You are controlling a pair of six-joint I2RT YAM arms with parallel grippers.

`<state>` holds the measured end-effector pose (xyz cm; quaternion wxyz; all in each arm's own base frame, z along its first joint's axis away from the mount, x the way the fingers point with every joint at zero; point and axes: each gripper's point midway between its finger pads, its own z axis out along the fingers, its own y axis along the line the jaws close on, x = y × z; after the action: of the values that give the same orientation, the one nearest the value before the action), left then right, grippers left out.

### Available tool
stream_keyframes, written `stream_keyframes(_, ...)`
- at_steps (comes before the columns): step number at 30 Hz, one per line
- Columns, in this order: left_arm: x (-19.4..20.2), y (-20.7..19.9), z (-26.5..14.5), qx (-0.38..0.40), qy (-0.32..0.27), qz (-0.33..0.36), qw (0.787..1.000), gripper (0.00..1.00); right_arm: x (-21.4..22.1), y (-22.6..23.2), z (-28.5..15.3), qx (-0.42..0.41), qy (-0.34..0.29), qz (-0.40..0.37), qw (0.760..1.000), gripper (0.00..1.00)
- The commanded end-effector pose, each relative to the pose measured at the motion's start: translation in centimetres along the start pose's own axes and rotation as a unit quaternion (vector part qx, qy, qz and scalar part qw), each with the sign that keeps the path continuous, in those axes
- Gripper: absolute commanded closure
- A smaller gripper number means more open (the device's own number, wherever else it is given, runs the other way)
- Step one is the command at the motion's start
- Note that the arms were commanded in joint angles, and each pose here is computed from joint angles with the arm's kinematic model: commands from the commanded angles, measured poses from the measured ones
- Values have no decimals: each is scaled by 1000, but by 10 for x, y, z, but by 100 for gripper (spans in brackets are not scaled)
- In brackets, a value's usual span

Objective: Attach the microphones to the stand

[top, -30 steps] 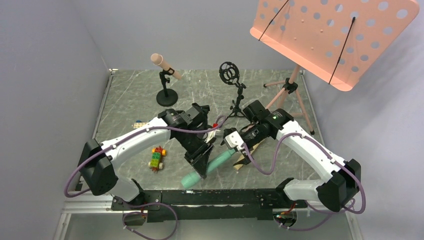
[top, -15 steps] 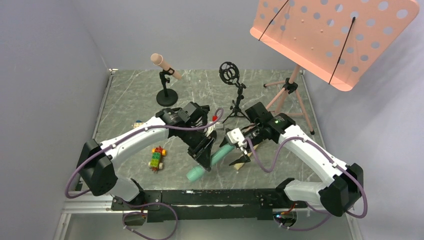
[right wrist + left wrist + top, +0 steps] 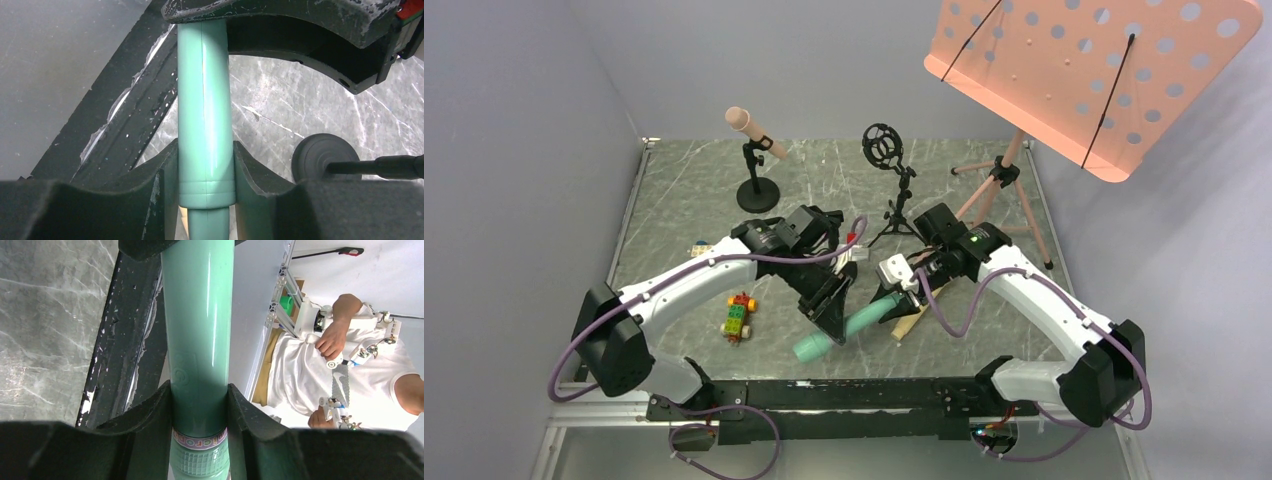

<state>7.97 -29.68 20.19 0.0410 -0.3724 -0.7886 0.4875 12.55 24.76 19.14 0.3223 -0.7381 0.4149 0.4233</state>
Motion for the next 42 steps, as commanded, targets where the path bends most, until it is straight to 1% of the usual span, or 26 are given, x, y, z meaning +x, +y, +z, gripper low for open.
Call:
stream_keyframes(1,-35,-20,-11,33,-72,89,993,64,-16,7,3,-9,-29,-26,999,100)
stream_keyframes(2,-39,-24,-15,35,-87,97,991,56,-16,8,3,-10,-29,-23,999,100)
stream_keyframes(4,-49,-28,-24,36,-125,111,985,44,-15,9,2,-10,-32,-15,999,100)
stream_keyframes(5,-55,-30,-31,31,-150,118,981,40,-16,9,1,-8,-35,-11,999,100)
stream_keyframes(7,-69,-28,-52,5,-218,135,967,38,-20,5,-3,-1,-49,-1,999,100)
stream_keyframes(8,-77,-26,-67,-17,-261,140,955,37,-23,3,-6,3,-56,5,998,100)
stream_keyframes(9,-83,-23,-83,-34,-306,151,939,35,-27,0,-9,7,-66,8,998,100)
stream_keyframes(10,-88,-20,-105,-54,-364,151,918,28,-30,-3,-13,14,-72,14,997,100)
stream_keyframes(11,-93,-19,-125,-72,-421,154,891,11,-34,-8,-17,21,-79,22,996,100)
stream_keyframes(12,-94,-20,-145,-91,-480,153,859,2,-37,-13,-22,29,-87,29,995,100)
stream_keyframes(14,-88,-21,-174,-115,-568,148,801,1,-42,-24,-32,46,-95,45,993,100)
stream_keyframes(15,-83,-23,-182,-114,-596,153,780,1,-47,-31,-37,56,-99,52,992,100)
stream_keyframes(17,-74,-30,-194,-101,-638,162,746,1,-57,-43,-47,73,-107,80,988,100)
stream_keyframes(19,-69,-34,-205,-89,-674,153,717,1,-68,-60,-56,94,-113,115,982,100)
stream_keyframes(21,-62,-39,-217,-68,-714,152,680,1,-77,-84,-66,135,-115,167,970,100)
stream_keyframes(23,-53,-36,-231,-59,-755,144,638,1,-84,-103,-74,170,-121,202,957,100)
stream_keyframes(25,-47,-37,-243,-56,-779,132,610,1,-92,-117,-79,190,-133,227,946,100)
stream_keyframes(27,-46,-39,-250,-52,-789,121,600,1,-100,-128,-82,197,-152,252,935,100)
stream_keyframes(30,-53,-42,-251,-28,-792,113,599,1,-107,-135,-75,189,-157,256,935,100)
stream_keyframes(35,-73,-39,-247,10,-789,106,605,1,-114,-138,-48,160,-156,253,941,100)
stream_keyframes(37,-79,-45,-243,26,-785,116,608,1,-113,-140,-46,157,-159,256,941,100)
stream_keyframes(40,-87,-46,-240,29,-784,115,609,1,-113,-141,-45,155,-160,254,941,100)
stream_keyframes(42,-90,-45,-238,25,-784,112,610,5,-112,-140,-43,149,-164,257,941,100)
